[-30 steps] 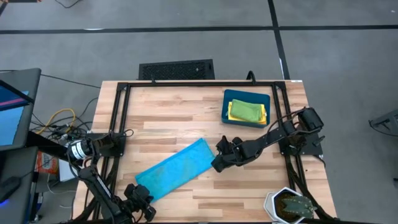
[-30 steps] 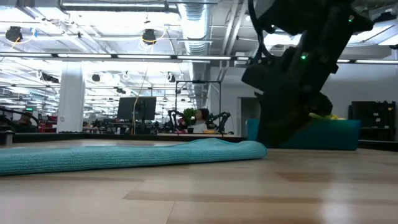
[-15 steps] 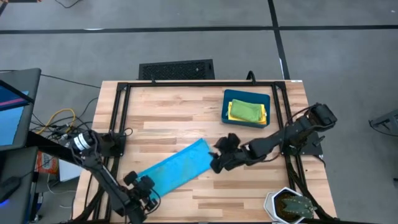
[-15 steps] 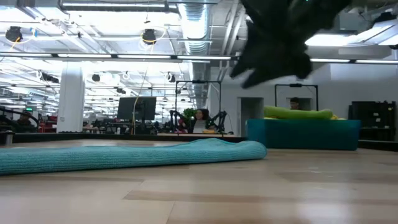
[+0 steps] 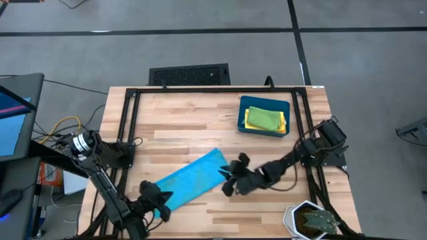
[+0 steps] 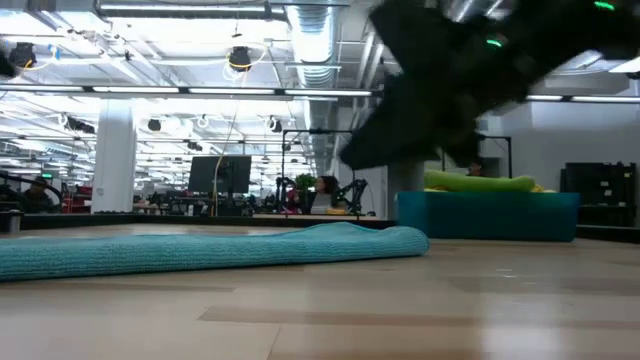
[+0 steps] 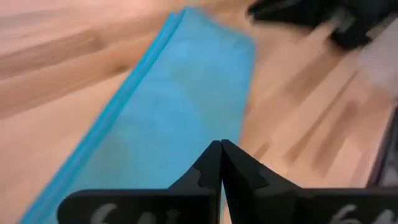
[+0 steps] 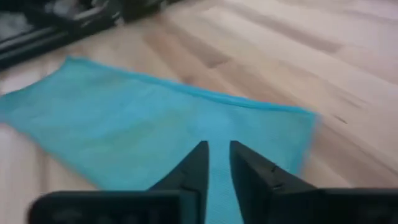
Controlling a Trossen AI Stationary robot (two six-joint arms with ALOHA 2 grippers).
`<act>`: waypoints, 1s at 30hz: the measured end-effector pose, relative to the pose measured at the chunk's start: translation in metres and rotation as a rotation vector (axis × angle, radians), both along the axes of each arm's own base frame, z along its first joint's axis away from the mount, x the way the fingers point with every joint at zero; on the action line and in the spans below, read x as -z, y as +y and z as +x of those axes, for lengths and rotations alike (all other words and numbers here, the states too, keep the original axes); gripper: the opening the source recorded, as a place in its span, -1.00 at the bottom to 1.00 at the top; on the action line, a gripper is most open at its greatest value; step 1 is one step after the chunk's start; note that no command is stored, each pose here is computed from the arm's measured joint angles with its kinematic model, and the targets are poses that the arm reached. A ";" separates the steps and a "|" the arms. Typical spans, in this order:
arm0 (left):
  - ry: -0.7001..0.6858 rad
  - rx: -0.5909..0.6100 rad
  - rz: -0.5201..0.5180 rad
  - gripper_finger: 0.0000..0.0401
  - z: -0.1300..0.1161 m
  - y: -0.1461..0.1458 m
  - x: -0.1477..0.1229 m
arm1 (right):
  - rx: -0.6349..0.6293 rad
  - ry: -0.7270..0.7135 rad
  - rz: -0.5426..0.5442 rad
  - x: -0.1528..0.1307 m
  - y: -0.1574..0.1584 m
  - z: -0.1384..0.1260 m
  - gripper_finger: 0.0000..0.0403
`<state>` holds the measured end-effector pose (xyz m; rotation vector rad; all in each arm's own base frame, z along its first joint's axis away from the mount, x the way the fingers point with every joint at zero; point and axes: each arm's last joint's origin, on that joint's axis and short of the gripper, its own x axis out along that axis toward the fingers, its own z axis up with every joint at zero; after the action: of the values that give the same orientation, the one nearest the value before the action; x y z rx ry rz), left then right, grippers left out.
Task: Fold microfiber towels
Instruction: Fold the blue microfiber cloth
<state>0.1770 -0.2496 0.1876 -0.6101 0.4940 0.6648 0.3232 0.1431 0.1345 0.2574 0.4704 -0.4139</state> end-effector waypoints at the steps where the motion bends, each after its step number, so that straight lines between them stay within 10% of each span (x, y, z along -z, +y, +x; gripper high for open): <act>1: -0.044 -0.007 0.008 -1.00 0.005 -0.001 0.002 | 0.029 -0.023 -0.008 0.005 0.003 -0.008 -0.55; 8: 0.019 0.053 0.079 -1.00 0.040 -0.006 0.035 | 0.057 -0.078 0.007 0.044 0.006 -0.044 -0.94; 19: 0.045 0.010 0.122 -1.00 0.056 0.004 0.050 | 0.130 -0.022 0.027 0.087 0.000 -0.044 -0.87; 30: -0.081 -0.041 0.106 -1.00 0.043 0.008 0.015 | 0.038 -0.126 0.002 0.017 0.002 -0.043 -0.81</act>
<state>0.2199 -0.2413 0.1730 -0.5460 0.3693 0.6979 0.2803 0.1448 0.1175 0.2934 0.3426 -0.4310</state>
